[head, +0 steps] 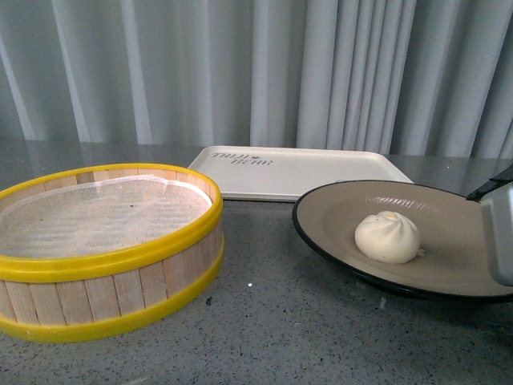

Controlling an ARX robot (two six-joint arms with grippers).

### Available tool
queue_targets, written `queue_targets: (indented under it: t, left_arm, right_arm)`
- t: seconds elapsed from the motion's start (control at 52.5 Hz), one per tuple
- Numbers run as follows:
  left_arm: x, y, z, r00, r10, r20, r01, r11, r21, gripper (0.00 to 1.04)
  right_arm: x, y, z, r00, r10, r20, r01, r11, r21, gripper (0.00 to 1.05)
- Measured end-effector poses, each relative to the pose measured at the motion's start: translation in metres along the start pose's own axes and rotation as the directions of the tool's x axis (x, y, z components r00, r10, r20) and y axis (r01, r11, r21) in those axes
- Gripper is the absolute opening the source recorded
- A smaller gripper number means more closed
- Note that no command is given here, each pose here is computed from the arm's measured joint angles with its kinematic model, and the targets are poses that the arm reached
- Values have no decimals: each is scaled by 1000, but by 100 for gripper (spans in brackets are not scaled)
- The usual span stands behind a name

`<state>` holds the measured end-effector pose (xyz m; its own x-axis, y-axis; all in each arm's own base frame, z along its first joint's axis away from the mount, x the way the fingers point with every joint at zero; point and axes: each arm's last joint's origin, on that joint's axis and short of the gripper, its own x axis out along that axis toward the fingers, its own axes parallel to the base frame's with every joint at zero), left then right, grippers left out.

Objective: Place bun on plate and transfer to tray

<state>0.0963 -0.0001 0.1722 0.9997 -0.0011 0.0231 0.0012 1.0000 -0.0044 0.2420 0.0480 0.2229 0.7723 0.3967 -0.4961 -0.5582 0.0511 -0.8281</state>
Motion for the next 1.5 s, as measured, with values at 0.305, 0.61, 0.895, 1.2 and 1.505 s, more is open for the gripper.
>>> queue_targets:
  t: [0.305,0.61,0.895,1.2,1.505]
  left_arm:
    - [0,0,0,1000,0,0,0,1000,0,98]
    - [0,0,0,1000,0,0,0,1000,0,98]
    - [0,0,0,1000,0,0,0,1000,0,98]
    - [0,0,0,1000,0,0,0,1000,0,98]
    - [0,0,0,1000,0,0,0,1000,0,98]
  right_arm:
    - [20,5,0,999,37,-20,-37,999,12,95]
    - [29,7,-1,998,57,-30,-57,998,12,55]
    - [27,5,6,999,37,-39,-40,997,-65,4]
    - [21,-1,8,999,6,-45,-13,988,-155,3]
    - [10,-42,3,988,-146,-53,130,964,-231,3]
